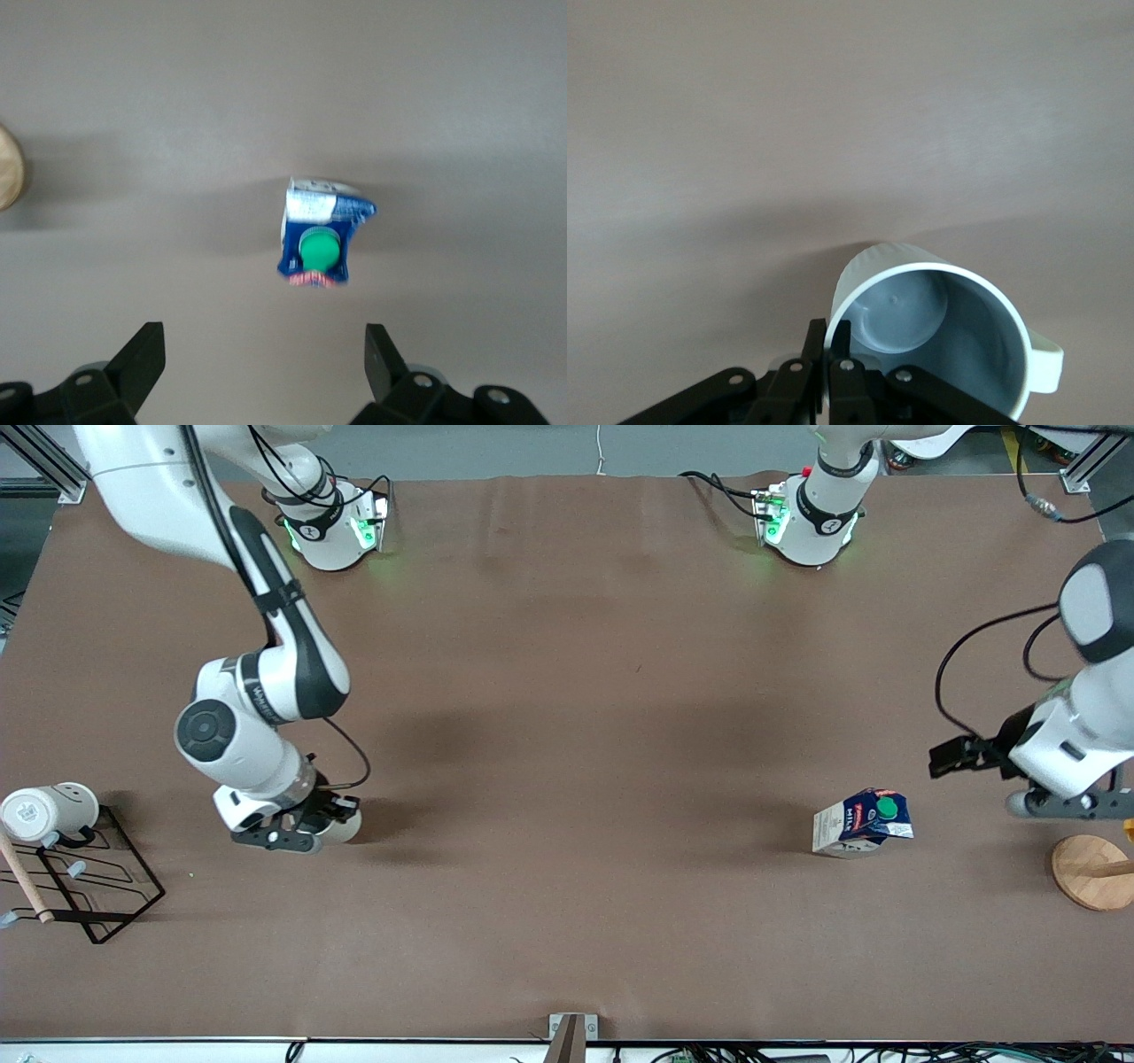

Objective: Place milk next to cup
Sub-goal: 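Lift the mug with the right gripper while the left gripper grasps the milk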

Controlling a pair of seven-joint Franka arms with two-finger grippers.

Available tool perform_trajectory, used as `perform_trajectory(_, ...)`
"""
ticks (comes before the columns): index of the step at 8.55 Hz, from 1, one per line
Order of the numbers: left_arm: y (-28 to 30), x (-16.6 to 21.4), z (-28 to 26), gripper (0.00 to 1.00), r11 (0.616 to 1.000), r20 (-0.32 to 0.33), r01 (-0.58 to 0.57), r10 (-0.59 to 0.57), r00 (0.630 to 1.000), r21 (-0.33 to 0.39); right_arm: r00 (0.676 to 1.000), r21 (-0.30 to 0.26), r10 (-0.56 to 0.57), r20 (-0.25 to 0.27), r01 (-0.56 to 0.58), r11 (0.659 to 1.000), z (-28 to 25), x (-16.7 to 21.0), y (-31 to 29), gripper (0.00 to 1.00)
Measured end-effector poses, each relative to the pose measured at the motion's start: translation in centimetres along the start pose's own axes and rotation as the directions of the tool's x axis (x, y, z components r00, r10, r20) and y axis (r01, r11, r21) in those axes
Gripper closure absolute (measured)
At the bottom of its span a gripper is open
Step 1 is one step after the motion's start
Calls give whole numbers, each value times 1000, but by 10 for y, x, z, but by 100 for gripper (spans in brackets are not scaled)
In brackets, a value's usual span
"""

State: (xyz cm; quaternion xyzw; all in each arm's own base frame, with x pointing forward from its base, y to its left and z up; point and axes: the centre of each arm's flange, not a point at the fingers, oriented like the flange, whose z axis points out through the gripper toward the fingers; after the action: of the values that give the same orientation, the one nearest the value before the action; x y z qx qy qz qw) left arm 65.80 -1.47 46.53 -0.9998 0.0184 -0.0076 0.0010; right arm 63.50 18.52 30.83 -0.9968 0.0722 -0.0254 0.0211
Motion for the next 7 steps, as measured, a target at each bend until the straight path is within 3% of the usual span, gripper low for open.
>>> perform_trajectory(4, 22, 12, 87, 0, 999, -48, -31, 31, 998, -10, 989, 52, -140, -36, 142, 988, -54, -96, -206, 96)
perform_trajectory(7, 26, 1, 129, 1, 999, -54, -37, 37, 998, -13, 997, 53, -80, -16, 80, 995, 7, -115, -275, 96)
